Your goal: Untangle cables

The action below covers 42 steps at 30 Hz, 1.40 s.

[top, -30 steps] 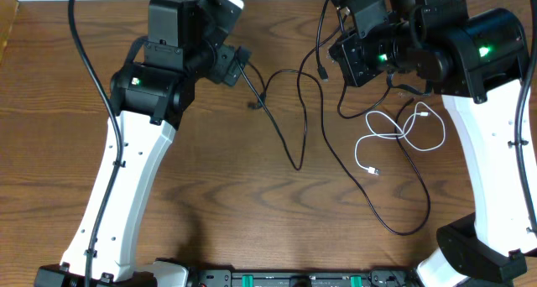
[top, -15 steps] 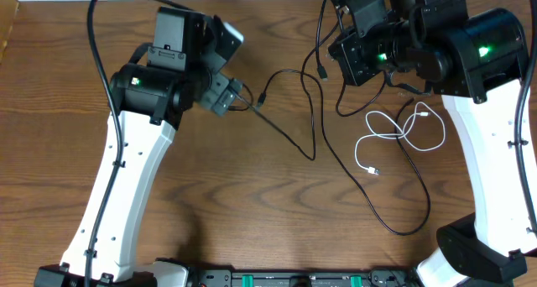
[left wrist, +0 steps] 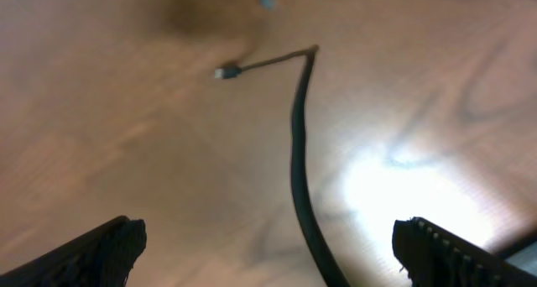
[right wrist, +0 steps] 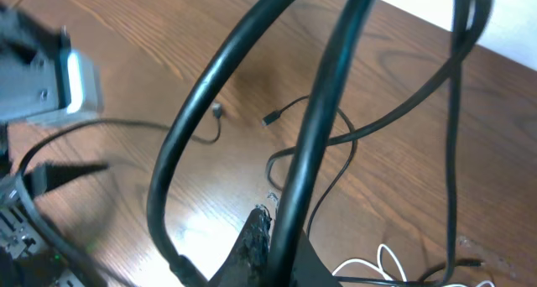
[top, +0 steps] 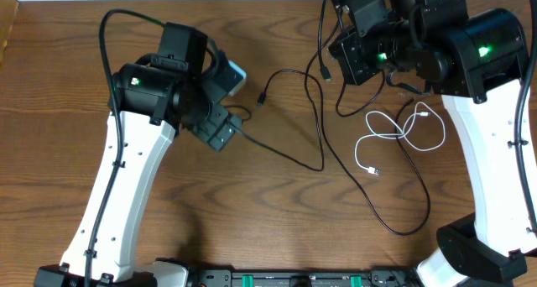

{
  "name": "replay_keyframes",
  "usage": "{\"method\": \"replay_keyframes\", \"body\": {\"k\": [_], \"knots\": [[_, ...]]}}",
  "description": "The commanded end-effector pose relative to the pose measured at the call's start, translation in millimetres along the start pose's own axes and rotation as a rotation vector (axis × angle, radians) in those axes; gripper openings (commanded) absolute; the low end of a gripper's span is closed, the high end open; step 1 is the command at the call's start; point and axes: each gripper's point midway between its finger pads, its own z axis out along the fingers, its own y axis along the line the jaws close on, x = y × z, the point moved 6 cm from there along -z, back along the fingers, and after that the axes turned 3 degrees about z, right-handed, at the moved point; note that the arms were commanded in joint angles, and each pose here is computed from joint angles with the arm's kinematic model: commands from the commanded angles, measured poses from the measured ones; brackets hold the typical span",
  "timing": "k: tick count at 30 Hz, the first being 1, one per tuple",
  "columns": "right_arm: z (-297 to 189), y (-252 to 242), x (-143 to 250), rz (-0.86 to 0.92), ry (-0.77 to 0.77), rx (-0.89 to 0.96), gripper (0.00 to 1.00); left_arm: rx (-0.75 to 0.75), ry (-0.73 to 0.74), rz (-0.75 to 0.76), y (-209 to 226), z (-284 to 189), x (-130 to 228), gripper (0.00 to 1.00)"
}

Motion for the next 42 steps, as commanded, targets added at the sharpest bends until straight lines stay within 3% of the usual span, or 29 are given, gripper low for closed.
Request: {"method": "replay_keyframes", "body": {"k": [1, 5, 14, 17, 21, 24, 28, 29, 34, 35, 37, 39, 42], "knots": [[1, -2, -3, -0.015, -0.012, 0.007, 0.01, 0.049, -0.014, -0.003, -7, -8, 1, 0.98], [1, -2, -4, -0.023, -0.017, 0.007, 0.01, 0.081, 0.047, -0.023, -13, -8, 12, 0.99], [1, -2, -6, -0.038, -0.028, 0.008, 0.01, -0.076, 0.033, -0.037, 8, -6, 4, 0.98], [1, -2, -7, -0.044, -0.035, 0.007, 0.01, -0.073, -0.030, 0.078, 12, -2, -10, 0.98], [1, -2, -7, -0.047, -0.036, 0.008, 0.01, 0.094, -0.121, 0.284, -6, 4, -21, 0.98], [1, -2, -8, -0.048, -0.038, 0.008, 0.01, 0.141, -0.155, 0.342, -5, 14, -30, 0.98], [1, -2, -9, -0.049, -0.045, 0.009, 0.01, -0.103, -0.168, 0.141, 42, 32, -54, 0.98], [0, -4, -10, -0.048, -0.048, 0.012, 0.01, -0.193, -0.183, 0.121, 58, 39, -65, 0.98], [0, -8, -10, -0.041, -0.051, 0.025, 0.01, -0.307, -0.307, 0.114, 80, 40, -94, 0.99], [0, -8, -10, -0.039, -0.050, 0.026, 0.01, -0.378, -0.355, 0.055, 92, 37, -104, 0.99], [0, -8, -10, -0.039, -0.050, 0.026, 0.01, -0.520, -0.412, 0.005, 115, 34, -120, 0.93], [0, -8, -10, -0.039, -0.050, 0.026, 0.01, -0.572, -0.355, 0.137, 117, 42, -123, 0.93], [-1, -9, -11, -0.039, -0.054, 0.028, 0.01, -0.750, -0.155, 0.219, 136, 61, -117, 0.98]]}}
